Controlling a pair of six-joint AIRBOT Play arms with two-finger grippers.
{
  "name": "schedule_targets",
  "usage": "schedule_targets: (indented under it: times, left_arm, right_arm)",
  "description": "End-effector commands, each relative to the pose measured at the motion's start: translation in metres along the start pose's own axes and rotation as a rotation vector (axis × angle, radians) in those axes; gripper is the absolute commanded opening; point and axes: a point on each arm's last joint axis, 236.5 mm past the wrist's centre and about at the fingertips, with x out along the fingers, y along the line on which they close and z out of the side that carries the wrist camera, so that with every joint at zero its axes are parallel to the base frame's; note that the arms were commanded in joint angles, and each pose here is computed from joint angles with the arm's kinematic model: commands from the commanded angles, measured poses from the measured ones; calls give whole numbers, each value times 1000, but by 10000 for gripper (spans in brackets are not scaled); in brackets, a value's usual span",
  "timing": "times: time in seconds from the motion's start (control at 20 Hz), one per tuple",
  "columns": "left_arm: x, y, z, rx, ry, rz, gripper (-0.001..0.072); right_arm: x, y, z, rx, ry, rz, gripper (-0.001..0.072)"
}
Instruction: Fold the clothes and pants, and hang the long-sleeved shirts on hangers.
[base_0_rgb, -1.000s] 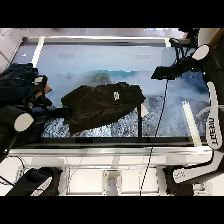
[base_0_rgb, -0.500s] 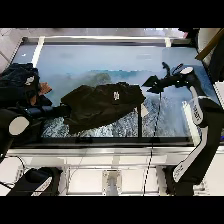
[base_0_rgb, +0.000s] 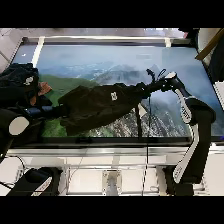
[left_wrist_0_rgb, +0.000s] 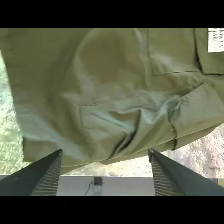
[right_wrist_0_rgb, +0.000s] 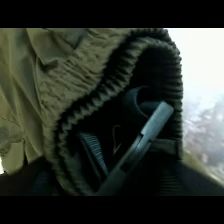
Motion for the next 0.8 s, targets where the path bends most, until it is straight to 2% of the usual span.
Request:
schedule_targets:
  times: [0.0, 0.05, 0.25, 0.45, 0.55, 0.75]
  left_arm:
    - [0, 0, 0, 1, -1, 0, 585]
    - [0, 0, 0, 1, -1, 0, 585]
    - [-1, 0, 0, 2, -3, 0, 585]
    - [-1, 0, 0, 1, -3, 0, 585]
    - [-1, 0, 0, 1, -3, 0, 585]
    - [-1, 0, 0, 1, -3, -1, 585]
  right_arm:
    - [9, 5, 1, -18, 2, -3, 306]
    - [7, 4, 5, -18, -15, -10, 29]
    - [-51, 12, 30, -58, -113, -59, 37]
    - [-215, -16, 30, -31, -307, -420, 37]
    - [-301, -29, -7, 45, -372, -560, 37]
    - [-431, -54, -110, 307, -512, -729, 37]
